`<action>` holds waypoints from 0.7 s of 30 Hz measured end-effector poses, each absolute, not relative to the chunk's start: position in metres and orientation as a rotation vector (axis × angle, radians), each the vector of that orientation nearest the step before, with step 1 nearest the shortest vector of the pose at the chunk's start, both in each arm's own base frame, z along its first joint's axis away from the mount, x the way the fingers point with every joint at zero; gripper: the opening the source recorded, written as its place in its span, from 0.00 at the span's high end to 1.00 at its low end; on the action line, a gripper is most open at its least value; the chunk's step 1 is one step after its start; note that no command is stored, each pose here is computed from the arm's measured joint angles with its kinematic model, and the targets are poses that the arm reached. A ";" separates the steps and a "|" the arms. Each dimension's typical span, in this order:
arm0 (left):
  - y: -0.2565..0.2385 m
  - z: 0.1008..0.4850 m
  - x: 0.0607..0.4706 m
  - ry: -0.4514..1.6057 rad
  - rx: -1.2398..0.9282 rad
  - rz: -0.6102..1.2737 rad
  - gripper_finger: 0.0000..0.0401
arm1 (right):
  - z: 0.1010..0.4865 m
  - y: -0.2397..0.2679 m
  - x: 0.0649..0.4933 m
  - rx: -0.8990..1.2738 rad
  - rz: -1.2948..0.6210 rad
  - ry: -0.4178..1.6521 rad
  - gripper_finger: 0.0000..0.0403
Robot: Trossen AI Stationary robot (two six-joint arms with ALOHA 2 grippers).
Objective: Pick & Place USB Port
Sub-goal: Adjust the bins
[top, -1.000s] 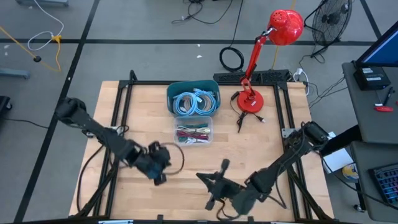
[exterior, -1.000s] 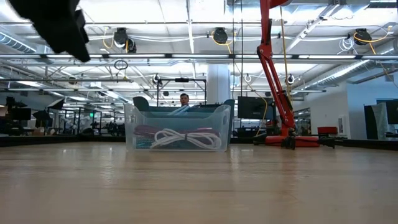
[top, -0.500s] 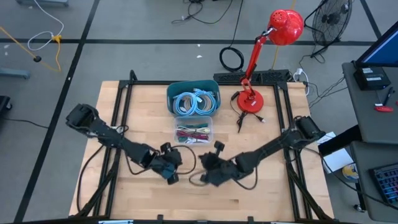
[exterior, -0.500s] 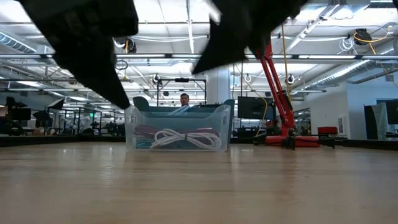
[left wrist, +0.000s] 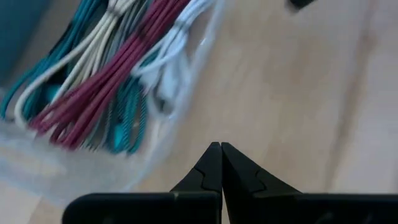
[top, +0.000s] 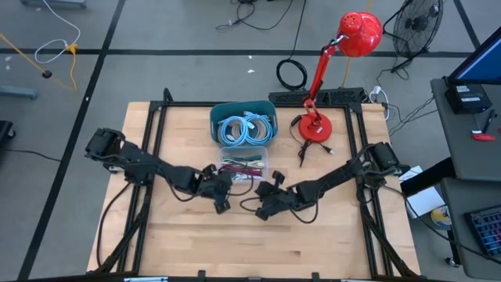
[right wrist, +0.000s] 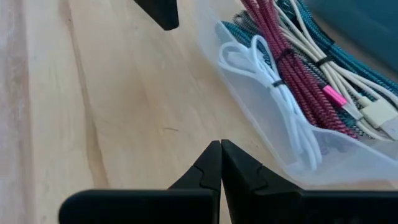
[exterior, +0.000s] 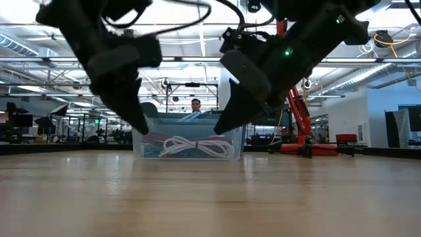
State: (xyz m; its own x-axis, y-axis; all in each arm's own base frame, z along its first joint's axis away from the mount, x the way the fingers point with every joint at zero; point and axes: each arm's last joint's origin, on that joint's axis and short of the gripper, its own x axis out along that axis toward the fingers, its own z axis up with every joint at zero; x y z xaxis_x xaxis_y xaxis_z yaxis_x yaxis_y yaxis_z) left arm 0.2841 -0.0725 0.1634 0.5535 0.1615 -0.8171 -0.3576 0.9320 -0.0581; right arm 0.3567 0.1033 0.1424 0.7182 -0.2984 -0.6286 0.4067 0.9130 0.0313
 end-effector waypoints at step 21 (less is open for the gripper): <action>-0.044 0.119 0.263 0.851 -0.340 0.289 1.00 | 0.138 0.086 0.356 0.150 -0.474 0.673 1.00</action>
